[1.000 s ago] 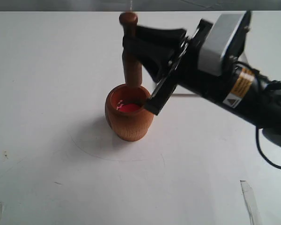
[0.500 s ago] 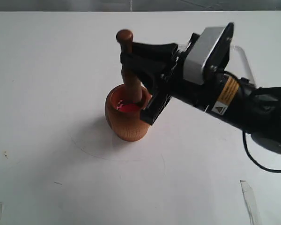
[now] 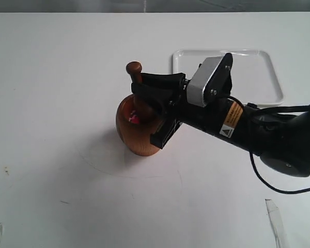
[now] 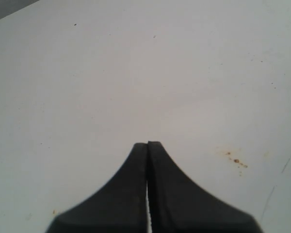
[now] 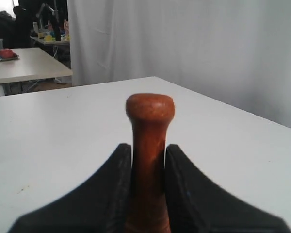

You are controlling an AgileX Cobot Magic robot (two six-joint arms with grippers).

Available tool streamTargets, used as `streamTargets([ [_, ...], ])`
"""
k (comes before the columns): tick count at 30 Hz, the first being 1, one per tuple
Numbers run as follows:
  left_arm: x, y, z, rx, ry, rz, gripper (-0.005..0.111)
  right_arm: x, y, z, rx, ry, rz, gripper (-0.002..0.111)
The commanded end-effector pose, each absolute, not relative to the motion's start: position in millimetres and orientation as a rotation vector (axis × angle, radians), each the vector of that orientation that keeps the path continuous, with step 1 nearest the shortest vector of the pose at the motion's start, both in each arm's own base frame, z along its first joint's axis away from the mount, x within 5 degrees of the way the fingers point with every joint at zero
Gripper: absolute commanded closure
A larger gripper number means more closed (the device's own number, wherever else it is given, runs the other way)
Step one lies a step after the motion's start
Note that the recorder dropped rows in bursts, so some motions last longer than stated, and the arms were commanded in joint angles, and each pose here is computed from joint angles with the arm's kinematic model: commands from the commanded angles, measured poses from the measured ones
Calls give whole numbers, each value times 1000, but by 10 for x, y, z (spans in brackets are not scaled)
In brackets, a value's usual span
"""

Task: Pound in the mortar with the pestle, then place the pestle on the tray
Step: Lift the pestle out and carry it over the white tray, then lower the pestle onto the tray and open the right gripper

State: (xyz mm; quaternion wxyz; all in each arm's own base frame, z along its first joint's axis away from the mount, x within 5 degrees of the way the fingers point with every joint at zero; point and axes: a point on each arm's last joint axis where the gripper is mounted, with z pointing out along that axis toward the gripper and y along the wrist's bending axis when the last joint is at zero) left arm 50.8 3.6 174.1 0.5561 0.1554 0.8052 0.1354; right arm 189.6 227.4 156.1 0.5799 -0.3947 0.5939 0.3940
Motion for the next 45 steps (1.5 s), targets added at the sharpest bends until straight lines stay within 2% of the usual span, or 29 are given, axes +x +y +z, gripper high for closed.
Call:
streamTargets([
  [1, 509, 29, 1742, 361, 1897, 302, 107, 1803, 2177, 2099, -877, 1219, 894, 108],
  [11, 509, 29, 1742, 361, 1897, 302, 107, 1863, 1816, 3247, -880, 1355, 384, 108],
  [18, 509, 29, 1742, 361, 1897, 302, 107, 2141, 1721, 3517, -972, 1704, 176, 108],
  [21, 509, 29, 1742, 361, 1897, 302, 107, 2356, 1718, 3432, -1012, 1883, 97, 108],
  [28, 509, 29, 1742, 361, 1897, 302, 107, 2933, 1797, 2963, -1117, 2211, -58, 108],
  [39, 509, 29, 1742, 361, 1897, 302, 107, 3547, 2073, 2023, -1805, 2062, -403, 108],
  [45, 509, 29, 1742, 361, 1897, 302, 107, 3821, 2073, 1753, -1891, 2061, -365, 108],
])
